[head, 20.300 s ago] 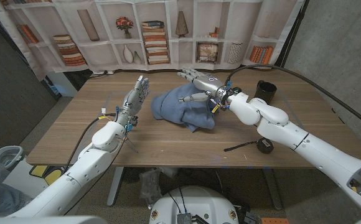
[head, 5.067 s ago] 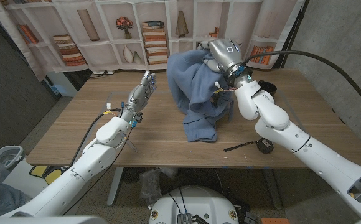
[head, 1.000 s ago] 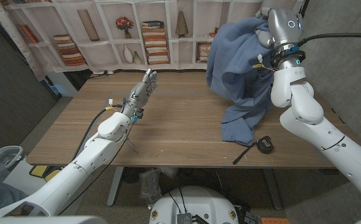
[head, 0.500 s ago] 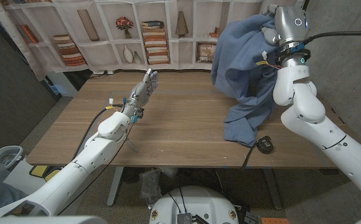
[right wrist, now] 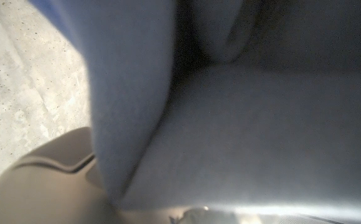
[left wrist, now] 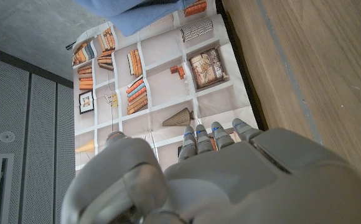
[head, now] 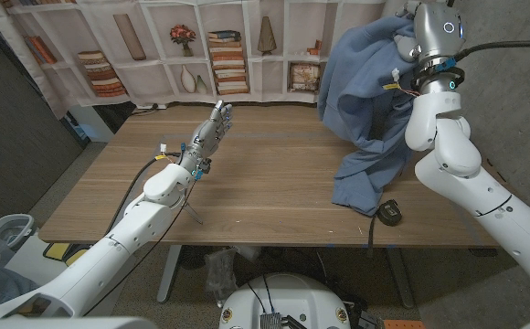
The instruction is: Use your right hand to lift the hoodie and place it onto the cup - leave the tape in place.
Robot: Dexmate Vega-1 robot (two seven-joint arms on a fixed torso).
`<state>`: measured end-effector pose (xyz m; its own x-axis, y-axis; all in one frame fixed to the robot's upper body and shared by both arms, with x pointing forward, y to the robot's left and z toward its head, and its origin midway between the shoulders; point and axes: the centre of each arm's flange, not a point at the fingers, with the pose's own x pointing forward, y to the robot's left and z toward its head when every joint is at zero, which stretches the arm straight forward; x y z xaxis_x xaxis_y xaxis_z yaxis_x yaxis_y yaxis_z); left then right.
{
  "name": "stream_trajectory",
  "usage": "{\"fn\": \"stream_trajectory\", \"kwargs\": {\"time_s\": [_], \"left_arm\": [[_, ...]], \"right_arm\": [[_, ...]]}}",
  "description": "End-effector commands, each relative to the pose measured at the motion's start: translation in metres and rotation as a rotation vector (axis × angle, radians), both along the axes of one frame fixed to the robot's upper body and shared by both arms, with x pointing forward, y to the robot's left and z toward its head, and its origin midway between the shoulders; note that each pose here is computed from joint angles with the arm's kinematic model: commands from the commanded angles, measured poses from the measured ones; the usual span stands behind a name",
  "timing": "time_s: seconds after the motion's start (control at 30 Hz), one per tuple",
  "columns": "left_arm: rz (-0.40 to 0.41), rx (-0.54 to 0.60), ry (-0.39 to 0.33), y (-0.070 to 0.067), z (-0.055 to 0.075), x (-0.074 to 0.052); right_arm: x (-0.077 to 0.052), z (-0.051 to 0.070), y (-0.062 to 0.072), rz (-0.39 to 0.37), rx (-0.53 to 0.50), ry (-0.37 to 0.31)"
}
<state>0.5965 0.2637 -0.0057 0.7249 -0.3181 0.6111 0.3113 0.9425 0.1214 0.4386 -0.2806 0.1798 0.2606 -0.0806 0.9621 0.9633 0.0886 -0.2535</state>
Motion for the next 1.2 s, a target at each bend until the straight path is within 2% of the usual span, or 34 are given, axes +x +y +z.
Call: {"fn": "stream_trajectory", "kwargs": {"time_s": [0.03, 0.6, 1.2], "left_arm": [[-0.006, 0.002, -0.004, -0.001, 0.002, 0.001], [0.003, -0.006, -0.001, 0.002, -0.004, -0.002], [0.016, -0.01, 0.0, 0.003, -0.009, -0.011]], "right_arm": [[0.003, 0.005, -0.011, -0.017, 0.042, 0.008], [0.011, 0.01, -0.019, -0.041, 0.071, 0.023], [0.013, 0.016, -0.04, -0.083, 0.134, 0.036]]}}
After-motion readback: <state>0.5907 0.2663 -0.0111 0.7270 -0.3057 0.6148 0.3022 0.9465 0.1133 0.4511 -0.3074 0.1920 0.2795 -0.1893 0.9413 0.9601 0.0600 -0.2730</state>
